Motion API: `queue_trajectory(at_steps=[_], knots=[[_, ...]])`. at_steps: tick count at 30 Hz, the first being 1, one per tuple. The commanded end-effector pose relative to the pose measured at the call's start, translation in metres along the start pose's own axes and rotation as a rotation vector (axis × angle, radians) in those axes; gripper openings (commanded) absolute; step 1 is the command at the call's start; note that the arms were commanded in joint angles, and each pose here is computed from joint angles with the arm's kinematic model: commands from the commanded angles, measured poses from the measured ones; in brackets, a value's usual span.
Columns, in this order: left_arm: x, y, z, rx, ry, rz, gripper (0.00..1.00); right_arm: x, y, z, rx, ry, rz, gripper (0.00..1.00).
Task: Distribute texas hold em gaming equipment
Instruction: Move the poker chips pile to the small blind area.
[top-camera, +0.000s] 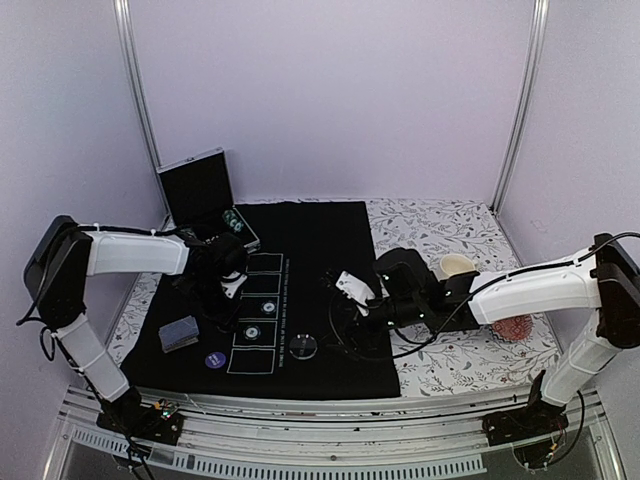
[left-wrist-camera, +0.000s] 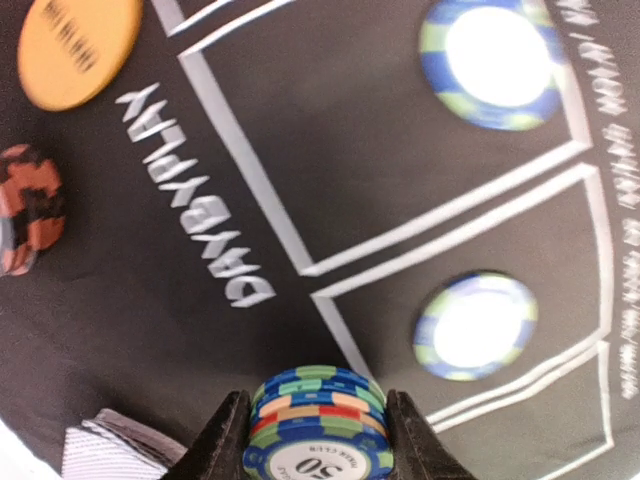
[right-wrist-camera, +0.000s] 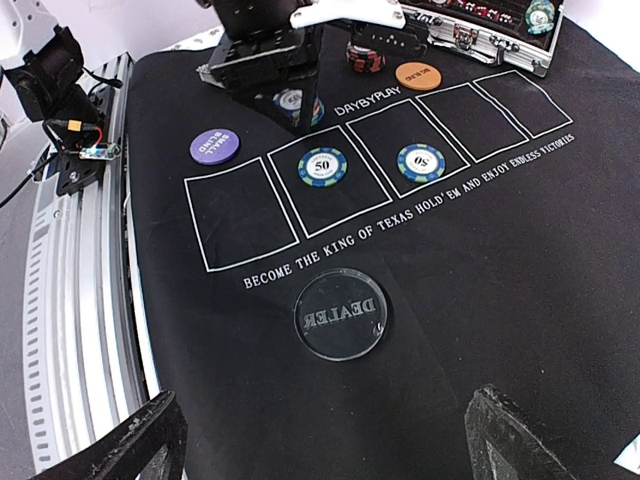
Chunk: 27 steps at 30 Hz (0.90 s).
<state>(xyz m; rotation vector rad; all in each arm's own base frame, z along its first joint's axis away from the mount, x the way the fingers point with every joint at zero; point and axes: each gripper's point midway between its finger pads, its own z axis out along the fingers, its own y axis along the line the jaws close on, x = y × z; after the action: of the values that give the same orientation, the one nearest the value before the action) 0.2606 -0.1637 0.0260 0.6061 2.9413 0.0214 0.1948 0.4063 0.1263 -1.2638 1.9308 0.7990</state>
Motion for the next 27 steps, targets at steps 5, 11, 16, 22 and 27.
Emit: queue_trajectory(at_steps=[5,11,16,22,27], knots=[[-0.001,0.04,0.007,-0.07,0.028,-0.071,0.0,-0.002,0.005,-0.016,0.006,-0.035,-0.038,0.99],[0.005,0.038,0.014,-0.048,0.074,-0.059,0.0,-0.005,0.004,-0.018,0.011,-0.041,-0.049,0.99],[0.005,0.031,0.014,-0.007,0.083,-0.051,0.34,-0.005,0.004,-0.019,0.012,-0.04,-0.046,0.99],[0.0,0.028,0.003,0.012,0.051,-0.05,0.77,-0.006,0.005,-0.022,0.012,-0.04,-0.045,0.99],[-0.017,0.031,-0.021,-0.009,-0.034,-0.038,0.84,-0.008,0.004,-0.02,0.014,-0.041,-0.048,0.99]])
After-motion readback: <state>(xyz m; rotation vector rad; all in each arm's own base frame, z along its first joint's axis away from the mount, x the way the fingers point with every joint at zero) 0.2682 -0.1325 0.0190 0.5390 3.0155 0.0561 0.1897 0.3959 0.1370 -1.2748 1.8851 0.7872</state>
